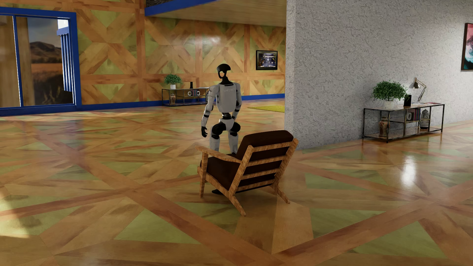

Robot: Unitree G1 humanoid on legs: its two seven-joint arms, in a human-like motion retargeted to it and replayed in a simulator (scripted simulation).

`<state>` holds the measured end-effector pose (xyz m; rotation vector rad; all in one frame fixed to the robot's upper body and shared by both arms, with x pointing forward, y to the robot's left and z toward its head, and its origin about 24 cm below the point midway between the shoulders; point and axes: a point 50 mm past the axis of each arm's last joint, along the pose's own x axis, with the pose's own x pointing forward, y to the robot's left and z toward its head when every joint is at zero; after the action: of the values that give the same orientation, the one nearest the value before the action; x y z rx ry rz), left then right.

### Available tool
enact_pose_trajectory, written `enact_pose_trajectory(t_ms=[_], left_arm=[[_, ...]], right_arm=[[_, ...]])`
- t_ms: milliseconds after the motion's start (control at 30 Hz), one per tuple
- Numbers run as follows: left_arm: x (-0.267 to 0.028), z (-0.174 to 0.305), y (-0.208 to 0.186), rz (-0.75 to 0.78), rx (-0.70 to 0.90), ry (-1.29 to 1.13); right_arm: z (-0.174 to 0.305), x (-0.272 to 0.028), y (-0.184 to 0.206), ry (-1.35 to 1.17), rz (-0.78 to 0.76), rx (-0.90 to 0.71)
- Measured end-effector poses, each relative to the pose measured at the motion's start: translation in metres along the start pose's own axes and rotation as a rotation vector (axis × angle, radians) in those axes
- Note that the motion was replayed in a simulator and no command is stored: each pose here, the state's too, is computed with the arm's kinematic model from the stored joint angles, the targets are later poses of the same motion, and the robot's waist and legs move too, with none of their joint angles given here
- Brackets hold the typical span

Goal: Sit on the chair

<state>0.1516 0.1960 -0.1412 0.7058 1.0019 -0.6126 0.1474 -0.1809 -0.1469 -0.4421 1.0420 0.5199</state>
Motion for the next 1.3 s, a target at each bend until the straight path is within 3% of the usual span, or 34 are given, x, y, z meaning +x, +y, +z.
enact_pose_trajectory(t_ms=[167,400,533,667,867,1000,1133,1300], left_arm=[[-0.002,0.06,0.038,0.026,0.254,-0.164],[-0.028,0.168,0.081,0.145,0.746,-0.436],[-0.052,0.218,0.097,0.289,1.022,-0.554],[-0.108,0.266,0.115,0.53,1.209,-0.824],[-0.202,0.285,0.114,0.746,1.252,-1.252],[-0.235,0.28,0.113,0.81,1.215,-1.379],[-0.236,0.273,0.12,0.85,1.163,-1.353],[-0.207,0.265,0.137,0.862,1.028,-1.2]], right_arm=[[0.074,-0.001,-0.028,-0.18,-0.043,-0.259],[0.181,-0.032,-0.061,-0.509,-0.197,-0.623],[0.242,-0.08,-0.069,-0.742,-0.264,-0.929],[0.289,-0.151,-0.068,-1.09,-0.422,-1.075],[0.302,-0.248,-0.059,-1.529,-0.558,-1.046],[0.296,-0.285,-0.048,-1.697,-0.57,-1.024],[0.292,-0.286,-0.052,-1.686,-0.593,-1.0],[0.288,-0.249,-0.07,-1.487,-0.598,-0.98]])
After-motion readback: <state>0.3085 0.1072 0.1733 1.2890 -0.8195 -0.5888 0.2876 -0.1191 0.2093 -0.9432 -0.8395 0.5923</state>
